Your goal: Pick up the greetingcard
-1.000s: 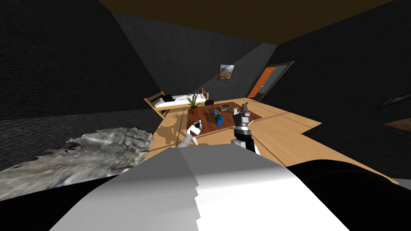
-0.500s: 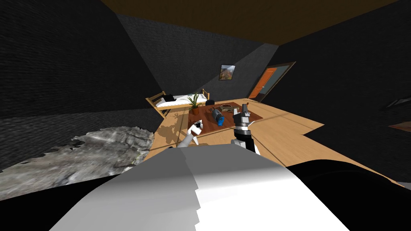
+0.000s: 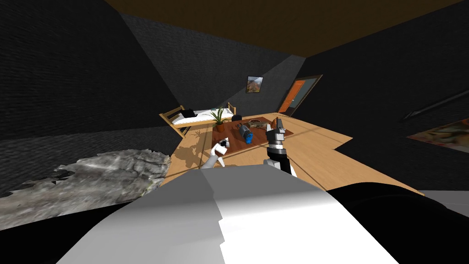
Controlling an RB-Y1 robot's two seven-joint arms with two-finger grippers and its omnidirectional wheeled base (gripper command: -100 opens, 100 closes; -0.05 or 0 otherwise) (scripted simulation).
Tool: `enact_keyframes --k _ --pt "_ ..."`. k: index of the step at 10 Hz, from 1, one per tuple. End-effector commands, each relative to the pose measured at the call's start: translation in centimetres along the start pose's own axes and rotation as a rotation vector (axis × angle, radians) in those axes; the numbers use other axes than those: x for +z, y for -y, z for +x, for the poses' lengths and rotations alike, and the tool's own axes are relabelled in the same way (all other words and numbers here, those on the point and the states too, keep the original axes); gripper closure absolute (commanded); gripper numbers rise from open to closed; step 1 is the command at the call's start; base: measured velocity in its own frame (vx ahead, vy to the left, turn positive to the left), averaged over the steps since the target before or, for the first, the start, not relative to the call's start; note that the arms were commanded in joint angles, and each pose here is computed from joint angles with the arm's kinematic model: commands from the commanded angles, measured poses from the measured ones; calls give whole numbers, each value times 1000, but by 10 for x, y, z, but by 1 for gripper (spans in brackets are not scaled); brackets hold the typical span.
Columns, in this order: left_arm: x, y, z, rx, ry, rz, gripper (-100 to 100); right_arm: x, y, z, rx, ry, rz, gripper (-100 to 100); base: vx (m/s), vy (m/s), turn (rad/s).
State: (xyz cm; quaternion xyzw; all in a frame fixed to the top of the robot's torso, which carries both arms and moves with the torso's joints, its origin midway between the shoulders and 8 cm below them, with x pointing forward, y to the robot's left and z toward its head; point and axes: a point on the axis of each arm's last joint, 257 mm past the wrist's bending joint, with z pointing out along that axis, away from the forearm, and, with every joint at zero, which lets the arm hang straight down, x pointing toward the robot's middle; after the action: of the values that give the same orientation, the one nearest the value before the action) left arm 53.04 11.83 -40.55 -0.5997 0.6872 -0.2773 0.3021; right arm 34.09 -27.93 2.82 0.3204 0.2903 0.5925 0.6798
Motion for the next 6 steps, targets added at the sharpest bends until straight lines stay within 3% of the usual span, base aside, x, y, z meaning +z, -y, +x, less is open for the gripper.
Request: enact_keyframes --k 1,2,3,5,6 --pt "-4 -10 -14 -29 3 -6 100 0 0 0 0 0 0 0 25 -93 -99" --pt "-5 -12 -14 -30 3 -8 100 0 0 0 0 0 0 0 15 -57 39" --pt "-7 -21 -39 -62 19 -19 100 0 0 0 0 0 0 0 13 -74 -213" --pt "-12 -26 -40 -68 19 -17 100 0 0 0 0 0 0 0 10 -48 -54" --pt "-15 -37 -66 -95 38 -30 100 0 0 0 0 0 0 0 18 -47 -212"
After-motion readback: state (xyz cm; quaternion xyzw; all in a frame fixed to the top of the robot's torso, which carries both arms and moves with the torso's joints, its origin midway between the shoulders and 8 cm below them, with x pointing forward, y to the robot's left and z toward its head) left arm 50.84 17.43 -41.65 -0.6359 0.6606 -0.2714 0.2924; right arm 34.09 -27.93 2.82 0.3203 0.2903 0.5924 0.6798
